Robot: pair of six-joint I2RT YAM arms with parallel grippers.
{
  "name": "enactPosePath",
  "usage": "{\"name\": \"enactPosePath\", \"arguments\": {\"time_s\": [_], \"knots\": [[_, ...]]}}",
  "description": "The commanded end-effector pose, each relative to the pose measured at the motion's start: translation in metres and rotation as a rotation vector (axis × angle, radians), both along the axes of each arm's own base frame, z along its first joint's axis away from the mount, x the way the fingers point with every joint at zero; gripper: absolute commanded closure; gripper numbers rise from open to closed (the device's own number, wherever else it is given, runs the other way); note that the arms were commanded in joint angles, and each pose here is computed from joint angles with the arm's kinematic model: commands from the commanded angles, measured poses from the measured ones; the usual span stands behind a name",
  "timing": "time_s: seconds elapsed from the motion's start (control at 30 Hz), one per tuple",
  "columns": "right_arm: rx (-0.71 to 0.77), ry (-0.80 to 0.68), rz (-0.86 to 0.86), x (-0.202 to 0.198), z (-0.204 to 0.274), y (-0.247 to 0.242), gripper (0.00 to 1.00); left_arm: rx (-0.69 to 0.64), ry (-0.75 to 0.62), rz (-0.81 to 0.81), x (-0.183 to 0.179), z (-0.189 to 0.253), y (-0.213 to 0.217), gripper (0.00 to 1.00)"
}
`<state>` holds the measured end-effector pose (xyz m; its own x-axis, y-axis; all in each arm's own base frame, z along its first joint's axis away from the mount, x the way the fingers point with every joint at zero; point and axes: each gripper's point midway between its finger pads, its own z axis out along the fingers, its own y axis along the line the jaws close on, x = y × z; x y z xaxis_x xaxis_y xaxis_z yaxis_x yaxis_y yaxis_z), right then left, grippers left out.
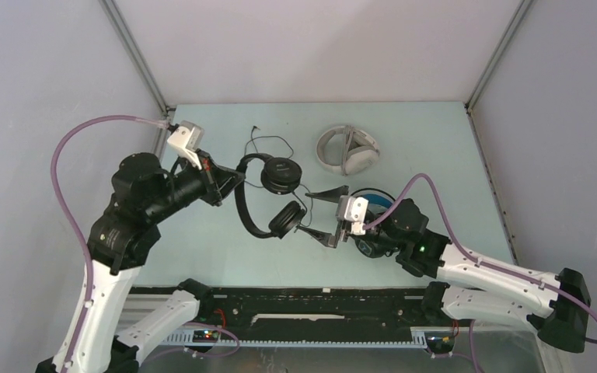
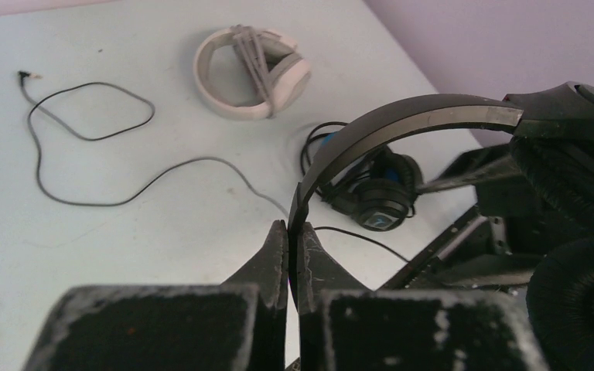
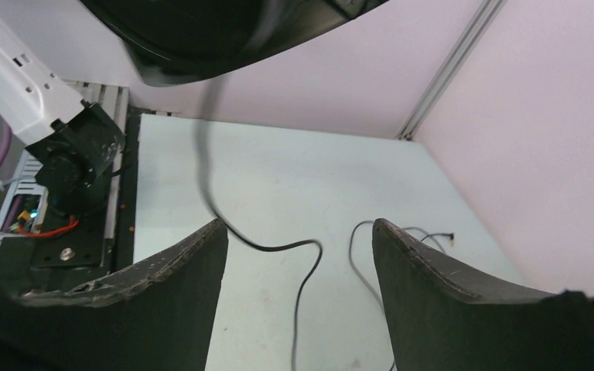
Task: Wrap the headphones
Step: Pick up the headphones from the center of the board, then wrap the headphones cable around the headphones.
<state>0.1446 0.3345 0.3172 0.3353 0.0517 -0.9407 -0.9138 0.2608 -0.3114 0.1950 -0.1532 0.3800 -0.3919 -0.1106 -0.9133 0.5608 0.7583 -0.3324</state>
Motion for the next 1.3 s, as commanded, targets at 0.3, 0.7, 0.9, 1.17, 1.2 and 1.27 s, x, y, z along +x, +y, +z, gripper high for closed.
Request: {"name": "enactPosePath", "arguments": {"time_s": [0.3, 0.7, 0.9, 1.17, 1.2, 1.27], "knots": [[0.074, -0.052, 0.114, -0.006, 0.008, 0.03, 0.3, -0.271, -0.119, -0.218, -0.045, 0.08, -0.028, 1.0], [0.043, 0.017, 0.127, -0.015, -0.023, 0.025, 0.28, -0.253, -0.151, -0.169, -0.042, 0.087, -0.02, 1.0], [0.08, 0.025, 0.144, -0.016, -0.023, 0.04, 0.26, -0.271, -0.159, -0.186, -0.045, 0.092, -0.022, 1.0], [0.119, 0.072, 0.178, -0.015, -0.039, 0.064, 0.29, -0.286, -0.145, -0.203, -0.045, 0.092, -0.026, 1.0], [0.121, 0.078, 0.17, -0.013, -0.041, 0.066, 0.3, -0.29, -0.146, -0.208, -0.046, 0.093, -0.026, 1.0], [0.118, 0.09, 0.15, -0.008, -0.045, 0.068, 0.34, -0.298, -0.148, -0.22, -0.049, 0.095, -0.027, 1.0]]}}
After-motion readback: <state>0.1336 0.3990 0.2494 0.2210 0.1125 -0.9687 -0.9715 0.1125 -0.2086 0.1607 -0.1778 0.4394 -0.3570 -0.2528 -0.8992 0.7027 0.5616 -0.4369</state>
